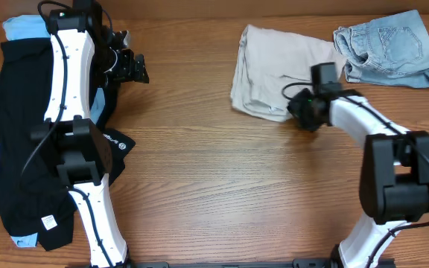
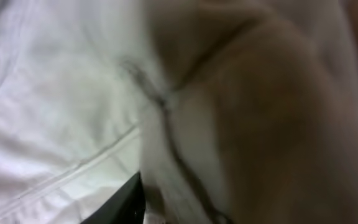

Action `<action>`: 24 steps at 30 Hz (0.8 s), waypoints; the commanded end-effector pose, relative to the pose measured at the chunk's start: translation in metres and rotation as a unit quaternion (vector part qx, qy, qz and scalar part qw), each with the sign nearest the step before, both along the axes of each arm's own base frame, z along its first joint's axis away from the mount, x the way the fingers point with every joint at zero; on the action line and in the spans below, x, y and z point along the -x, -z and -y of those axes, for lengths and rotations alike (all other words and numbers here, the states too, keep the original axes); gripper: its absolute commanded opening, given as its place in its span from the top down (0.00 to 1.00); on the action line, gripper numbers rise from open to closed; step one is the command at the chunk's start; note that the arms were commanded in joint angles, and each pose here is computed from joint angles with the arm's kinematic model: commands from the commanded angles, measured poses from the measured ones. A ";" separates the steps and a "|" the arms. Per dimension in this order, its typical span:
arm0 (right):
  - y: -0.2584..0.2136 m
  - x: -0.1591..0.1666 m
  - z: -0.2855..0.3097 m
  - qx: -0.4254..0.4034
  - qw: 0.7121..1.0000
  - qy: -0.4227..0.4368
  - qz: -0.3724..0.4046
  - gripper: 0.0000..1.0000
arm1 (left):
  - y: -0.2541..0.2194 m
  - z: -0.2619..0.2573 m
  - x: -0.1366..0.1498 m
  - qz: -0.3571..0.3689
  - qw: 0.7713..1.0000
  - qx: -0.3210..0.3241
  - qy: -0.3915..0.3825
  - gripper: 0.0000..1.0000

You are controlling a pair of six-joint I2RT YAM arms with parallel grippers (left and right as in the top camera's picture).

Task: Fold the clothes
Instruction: 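Grasp the edge of the folded shorts with the right gripper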

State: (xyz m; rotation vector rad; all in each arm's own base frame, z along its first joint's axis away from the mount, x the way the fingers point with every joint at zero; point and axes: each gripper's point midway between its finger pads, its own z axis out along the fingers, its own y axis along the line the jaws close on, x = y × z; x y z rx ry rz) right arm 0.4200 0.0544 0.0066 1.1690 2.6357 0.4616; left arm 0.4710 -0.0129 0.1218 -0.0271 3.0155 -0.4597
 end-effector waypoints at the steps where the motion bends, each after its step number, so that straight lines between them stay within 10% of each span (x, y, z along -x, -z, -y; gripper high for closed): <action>1: 0.005 0.024 0.028 -0.019 0.997 -0.064 -0.034 0.58 | 0.001 0.002 0.001 -0.002 1.000 -0.002 0.003 0.14; 17: -0.005 0.009 -0.001 -0.100 0.995 0.012 -0.024 0.12 | 0.001 0.002 0.002 -0.004 1.000 -0.002 0.003 0.14; 24: 0.003 0.002 -0.014 0.008 0.999 0.053 -0.009 0.17 | 0.001 0.002 0.002 -0.004 1.000 -0.002 0.003 0.14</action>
